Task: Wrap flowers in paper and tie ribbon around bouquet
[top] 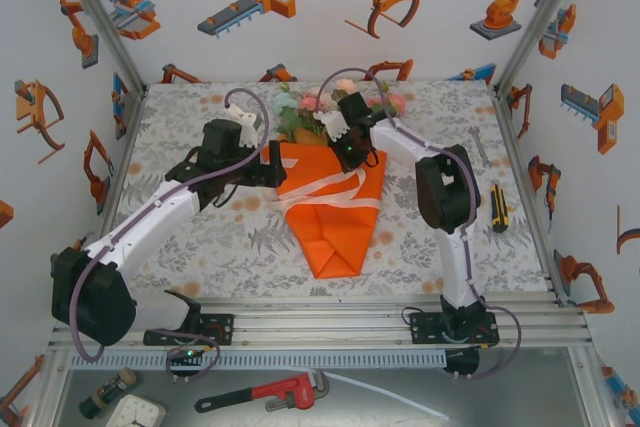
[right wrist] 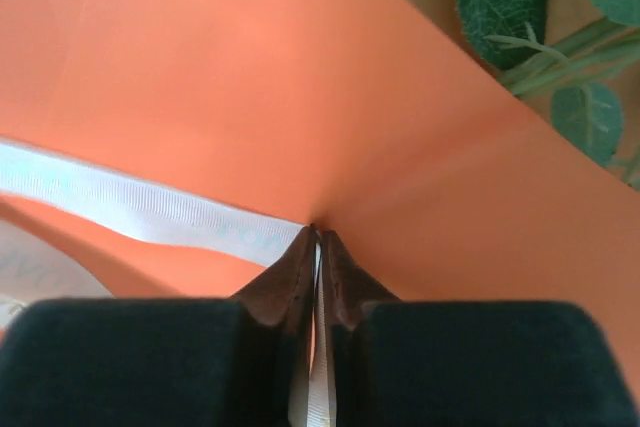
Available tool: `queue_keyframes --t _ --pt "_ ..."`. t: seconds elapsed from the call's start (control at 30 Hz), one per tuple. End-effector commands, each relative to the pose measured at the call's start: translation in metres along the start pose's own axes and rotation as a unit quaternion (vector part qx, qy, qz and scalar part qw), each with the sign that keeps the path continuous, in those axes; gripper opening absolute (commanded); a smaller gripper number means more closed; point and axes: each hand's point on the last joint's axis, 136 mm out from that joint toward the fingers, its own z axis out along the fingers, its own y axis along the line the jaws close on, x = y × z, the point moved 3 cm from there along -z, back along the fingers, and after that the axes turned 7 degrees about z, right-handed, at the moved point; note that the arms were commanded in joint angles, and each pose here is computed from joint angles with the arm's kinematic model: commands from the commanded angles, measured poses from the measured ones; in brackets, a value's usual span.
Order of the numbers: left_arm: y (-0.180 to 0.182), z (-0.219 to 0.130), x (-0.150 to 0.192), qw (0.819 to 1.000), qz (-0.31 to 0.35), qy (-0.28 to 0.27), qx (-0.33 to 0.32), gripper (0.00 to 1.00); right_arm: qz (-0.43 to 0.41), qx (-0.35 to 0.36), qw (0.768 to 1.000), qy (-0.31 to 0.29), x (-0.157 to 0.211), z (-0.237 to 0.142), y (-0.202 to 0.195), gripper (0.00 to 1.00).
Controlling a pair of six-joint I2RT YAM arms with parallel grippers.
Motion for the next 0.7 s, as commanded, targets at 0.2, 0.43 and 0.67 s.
queue_keyframes --t 0.2,0.43,0.67 --pt "-0.007 0.012 -0.009 1.000 -0.010 -0.003 0.027 0.94 0.048 0.033 0.983 -0.171 -0.069 -0.122 0.014 0.00" --pt "-0.045 0.009 -0.023 0.990 0.083 -0.027 0.110 0.94 0.310 0.230 0.878 -0.281 -0.029 -0.188 -0.040 0.00" --pt "-0.109 0.037 -0.022 0.945 0.272 -0.024 0.178 0.91 0.346 0.272 0.874 -0.205 0.015 -0.137 -0.055 0.06"
